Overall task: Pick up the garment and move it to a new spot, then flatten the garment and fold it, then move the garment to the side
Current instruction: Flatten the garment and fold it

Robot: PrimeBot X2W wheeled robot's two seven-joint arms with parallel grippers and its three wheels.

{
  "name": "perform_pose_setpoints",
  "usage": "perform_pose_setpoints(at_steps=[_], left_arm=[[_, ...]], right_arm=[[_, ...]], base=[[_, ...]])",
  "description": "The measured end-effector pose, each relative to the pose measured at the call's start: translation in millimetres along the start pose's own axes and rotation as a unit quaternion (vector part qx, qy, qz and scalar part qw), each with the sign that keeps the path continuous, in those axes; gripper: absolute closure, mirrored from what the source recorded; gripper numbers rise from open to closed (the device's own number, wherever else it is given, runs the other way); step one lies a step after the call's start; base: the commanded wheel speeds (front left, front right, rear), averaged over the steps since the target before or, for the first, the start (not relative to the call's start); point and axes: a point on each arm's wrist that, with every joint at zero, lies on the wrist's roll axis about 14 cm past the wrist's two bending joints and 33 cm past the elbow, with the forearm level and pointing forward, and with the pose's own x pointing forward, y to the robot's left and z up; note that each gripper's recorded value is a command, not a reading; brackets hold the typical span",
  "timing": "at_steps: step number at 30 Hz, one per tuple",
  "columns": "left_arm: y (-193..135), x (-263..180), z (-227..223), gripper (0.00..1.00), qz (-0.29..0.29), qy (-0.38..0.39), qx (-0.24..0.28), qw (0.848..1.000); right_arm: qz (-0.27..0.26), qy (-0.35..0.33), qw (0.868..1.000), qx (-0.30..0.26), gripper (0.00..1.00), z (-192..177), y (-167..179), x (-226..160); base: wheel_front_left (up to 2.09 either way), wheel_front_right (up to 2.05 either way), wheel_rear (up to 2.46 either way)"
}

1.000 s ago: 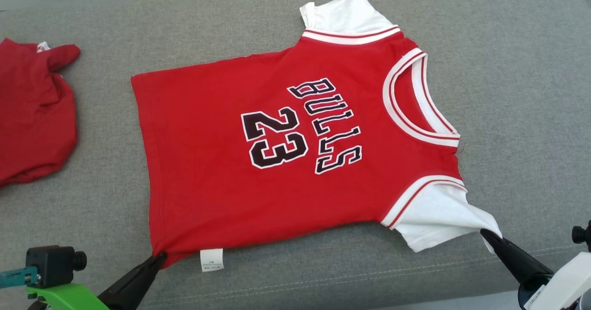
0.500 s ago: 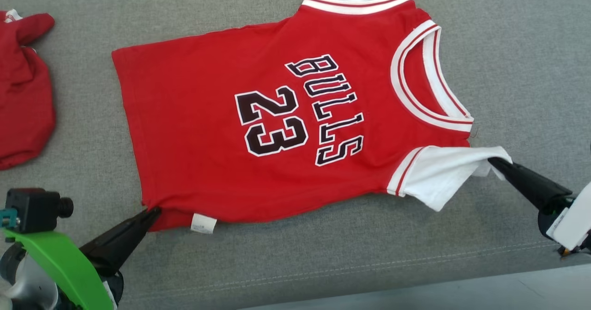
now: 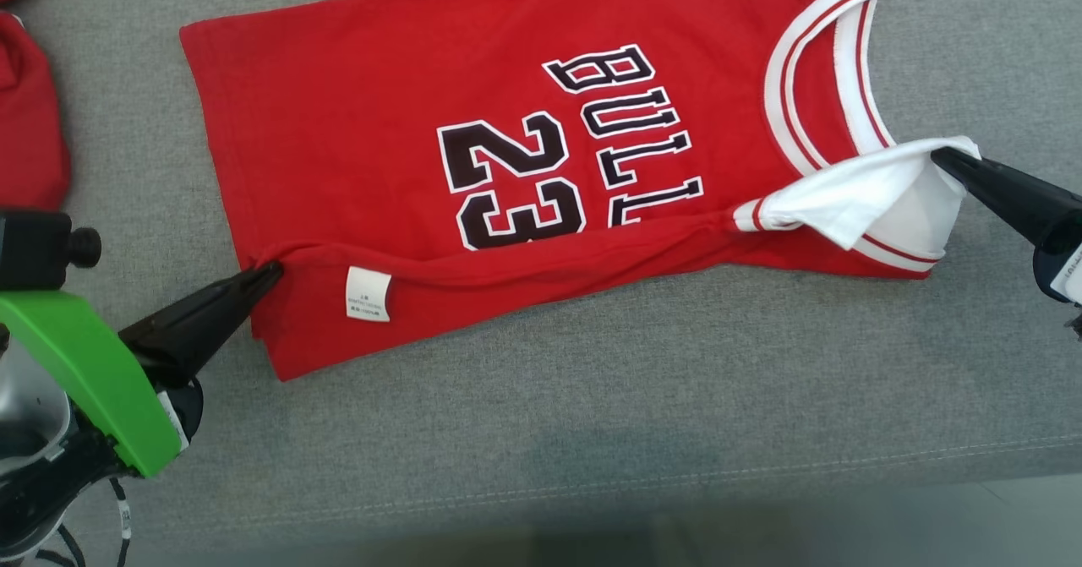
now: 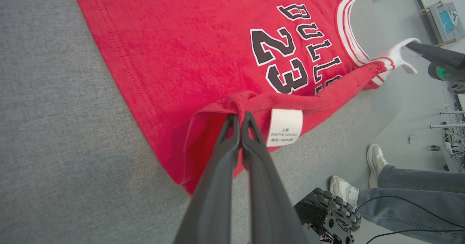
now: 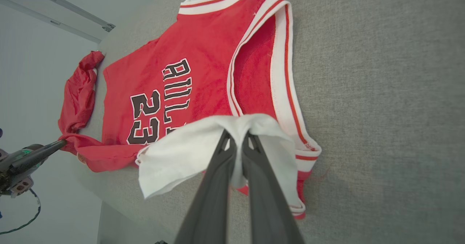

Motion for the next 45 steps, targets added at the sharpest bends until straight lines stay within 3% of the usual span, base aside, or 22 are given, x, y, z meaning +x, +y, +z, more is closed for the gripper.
perform_pose_setpoints(at_steps=[8,25,26,27,28,29,35,40,45], left_arm=[[20,16,11,1.0,0.018,0.008,-0.006,1.0],[49,39,8,1.0,0.054,0.023,-0.026,0.998],[52,40,7,0.67,0.058,0.024,-0.028,0.998],[52,40,7,0.59,0.058,0.024,-0.028,0.998],[54,41,6,0.42,0.062,0.027,-0.029,0.997],[55,41,5,0.0,0.063,0.029,-0.03,0.997],[60,45,4,0.0,0.077,0.004,-0.051,0.996],[72,30,25,0.0,0.107,-0.063,-0.052,0.991],[73,12,11,0.0,0.123,-0.092,-0.071,0.986]], right_arm=[[0.015,0.04,0.999,-0.006,1.0,-2,4,36],[0.006,0.038,0.999,-0.03,1.0,12,3,73],[0.002,0.034,0.999,-0.037,0.7,15,2,75],[0.002,0.034,0.999,-0.037,0.19,15,2,75],[0.001,0.026,0.999,-0.043,0.0,19,3,76],[0.002,0.019,0.999,-0.048,0.0,22,5,78],[0.012,-0.029,0.998,-0.054,0.0,34,14,80],[-0.005,-0.074,0.996,-0.059,0.0,38,5,64],[-0.042,-0.071,0.995,-0.058,0.0,13,-16,40]], base=[[0.0,0.0,0.0],[0.0,0.0,0.0],[0.0,0.0,0.0],[0.0,0.0,0.0],[0.0,0.0,0.0],[0.0,0.0,0.0],[0.0,0.0,0.0],[0.0,0.0,0.0],[0.0,0.0,0.0]])
